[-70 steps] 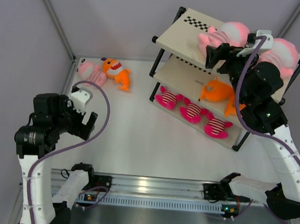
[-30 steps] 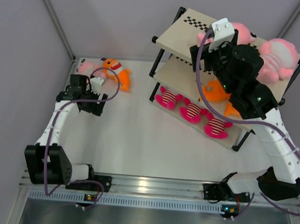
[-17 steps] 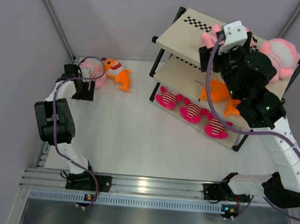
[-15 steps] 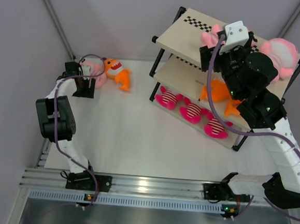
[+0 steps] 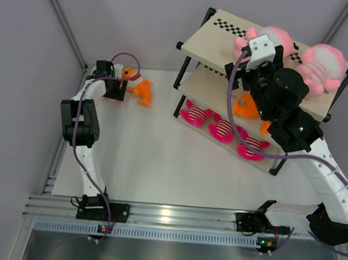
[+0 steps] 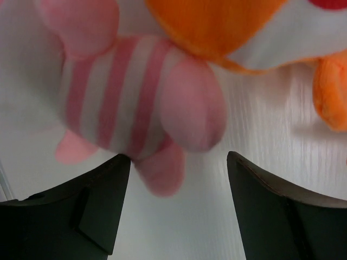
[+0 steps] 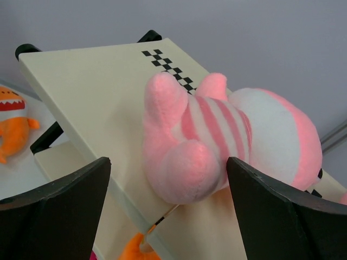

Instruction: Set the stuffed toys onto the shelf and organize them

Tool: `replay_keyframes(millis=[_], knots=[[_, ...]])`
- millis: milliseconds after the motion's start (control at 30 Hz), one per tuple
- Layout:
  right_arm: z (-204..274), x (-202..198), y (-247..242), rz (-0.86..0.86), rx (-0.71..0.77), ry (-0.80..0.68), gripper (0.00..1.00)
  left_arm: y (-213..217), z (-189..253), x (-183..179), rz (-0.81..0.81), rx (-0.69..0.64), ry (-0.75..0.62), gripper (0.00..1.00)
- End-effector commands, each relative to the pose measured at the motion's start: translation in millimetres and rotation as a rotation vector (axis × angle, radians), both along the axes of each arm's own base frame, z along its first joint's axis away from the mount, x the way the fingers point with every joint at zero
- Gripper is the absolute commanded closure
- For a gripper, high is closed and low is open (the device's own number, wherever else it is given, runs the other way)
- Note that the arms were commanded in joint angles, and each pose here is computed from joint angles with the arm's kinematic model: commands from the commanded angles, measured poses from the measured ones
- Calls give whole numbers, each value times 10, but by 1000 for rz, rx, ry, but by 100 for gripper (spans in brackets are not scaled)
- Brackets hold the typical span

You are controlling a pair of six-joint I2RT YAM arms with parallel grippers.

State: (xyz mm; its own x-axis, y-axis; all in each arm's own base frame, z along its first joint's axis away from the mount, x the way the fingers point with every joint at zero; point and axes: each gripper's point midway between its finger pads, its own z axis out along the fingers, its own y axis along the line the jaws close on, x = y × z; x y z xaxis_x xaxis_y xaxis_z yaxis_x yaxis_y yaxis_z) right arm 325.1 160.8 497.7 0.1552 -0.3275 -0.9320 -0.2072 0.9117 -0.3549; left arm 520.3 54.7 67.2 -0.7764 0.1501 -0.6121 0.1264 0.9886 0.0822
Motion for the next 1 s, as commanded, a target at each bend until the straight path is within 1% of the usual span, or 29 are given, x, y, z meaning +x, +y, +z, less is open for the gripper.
replay_keyframes(millis=[0, 33, 67, 133, 167, 200, 233, 267, 300, 400, 433, 467, 533, 567, 633, 667, 700, 833, 900, 933, 967], knots=[[245, -121, -81, -5, 64, -73, 11, 92, 50, 383, 51, 40, -66, 22], [221, -112, -72, -5, 59, -66, 11, 110, -6, 411, 58, 45, -60, 23], [205, -107, -70, -6, 56, -61, 11, 179, -36, 427, 77, 77, -54, 28], [149, -94, -52, -5, 47, -43, 11, 207, -164, 444, 76, 92, -34, 39], [128, -91, -55, -8, 44, -40, 11, 201, -194, 439, 62, 99, -28, 47], [118, -85, -57, -10, 43, -39, 11, 199, -238, 404, 53, 99, -16, 65], [114, -87, -55, -10, 42, -37, 11, 181, -241, 393, 42, 94, -15, 74], [125, -88, -56, -10, 43, -39, 11, 173, -223, 383, 36, 88, -17, 94], [120, -78, -46, -10, 42, -36, 11, 167, -182, 355, 35, 83, -21, 100], [125, -87, 0, 14, 50, -36, 11, 78, -143, 255, -4, 27, -20, 100], [129, -99, 11, 20, 55, -38, 11, 71, -16, 234, -8, 24, -40, 100], [137, -101, 14, 25, 61, -45, 11, 41, -74, 131, -16, 9, -18, 100], [119, -99, 32, 33, 64, -48, 11, 10, 89, 39, -44, -11, -42, 100], [94, -92, 46, 36, 62, -44, 11, -4, 50, -68, -46, -21, -25, 100], [72, -96, 47, 36, 56, -35, 11, -19, 95, -169, -63, -46, -27, 100], [67, -104, 54, 41, 56, -31, 11, -15, 245, -214, -72, -43, -54, 100], [52, -119, 57, 44, 55, -24, 11, -9, 176, -328, -77, -46, -32, 100], [43, -232, 100, 85, 52, -1, 11, -51, 269, -620, -125, -39, -36, 100], [85, -293, 100, 95, 59, 6, 11, -41, 344, -829, -132, -41, -45, 100], [75, -348, 134, 113, 52, 15, 11, -60, 262, -964, -150, -41, -23, 100], [58, -374, 158, 124, 48, 20, 11, -54, 300, -1026, -155, -36, -30, 100]])
